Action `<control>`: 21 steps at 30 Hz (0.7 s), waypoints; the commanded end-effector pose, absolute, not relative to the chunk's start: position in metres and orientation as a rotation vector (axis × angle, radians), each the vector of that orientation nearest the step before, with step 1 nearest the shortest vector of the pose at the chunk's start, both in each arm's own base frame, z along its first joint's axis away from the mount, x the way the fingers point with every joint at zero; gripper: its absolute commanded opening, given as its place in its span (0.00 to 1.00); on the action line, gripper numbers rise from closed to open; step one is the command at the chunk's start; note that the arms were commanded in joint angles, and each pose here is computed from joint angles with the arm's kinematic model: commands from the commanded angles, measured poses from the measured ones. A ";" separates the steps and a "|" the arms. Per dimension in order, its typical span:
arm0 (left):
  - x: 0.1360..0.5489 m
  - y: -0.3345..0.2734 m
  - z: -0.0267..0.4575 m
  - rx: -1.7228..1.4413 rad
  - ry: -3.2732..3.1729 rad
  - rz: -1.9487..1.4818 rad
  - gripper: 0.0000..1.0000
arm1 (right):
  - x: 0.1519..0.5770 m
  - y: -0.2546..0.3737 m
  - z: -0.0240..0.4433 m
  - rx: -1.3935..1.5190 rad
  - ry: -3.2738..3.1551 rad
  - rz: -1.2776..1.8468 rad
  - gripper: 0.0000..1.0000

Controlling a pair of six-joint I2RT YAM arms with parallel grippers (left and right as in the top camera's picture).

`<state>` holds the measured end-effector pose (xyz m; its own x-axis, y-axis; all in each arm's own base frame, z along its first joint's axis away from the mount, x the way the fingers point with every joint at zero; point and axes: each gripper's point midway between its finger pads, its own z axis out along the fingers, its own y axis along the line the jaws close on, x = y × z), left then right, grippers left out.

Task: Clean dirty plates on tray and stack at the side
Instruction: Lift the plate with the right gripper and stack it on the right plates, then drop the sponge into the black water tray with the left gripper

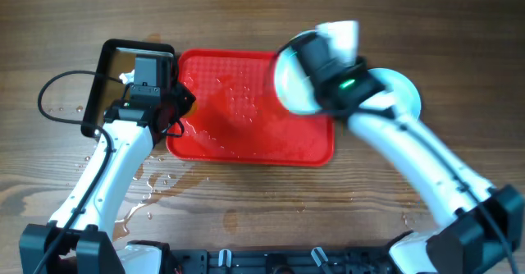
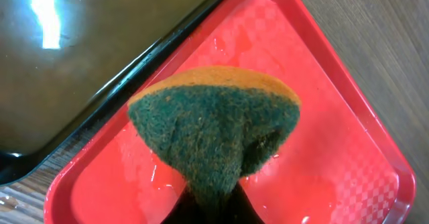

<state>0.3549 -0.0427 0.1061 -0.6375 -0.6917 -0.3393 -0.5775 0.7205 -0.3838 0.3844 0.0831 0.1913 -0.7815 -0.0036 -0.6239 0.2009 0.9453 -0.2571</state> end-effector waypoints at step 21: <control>0.355 -0.012 0.120 -0.686 2.563 -0.174 0.04 | 0.326 -0.066 0.067 0.865 2.723 0.129 0.57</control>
<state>0.3473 -0.0354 0.1025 -0.7399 -0.5567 -0.3776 -0.4759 0.8299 -0.2911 0.3158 -0.0833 0.0586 -0.7638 0.5964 -0.2470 0.6002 0.7969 0.0680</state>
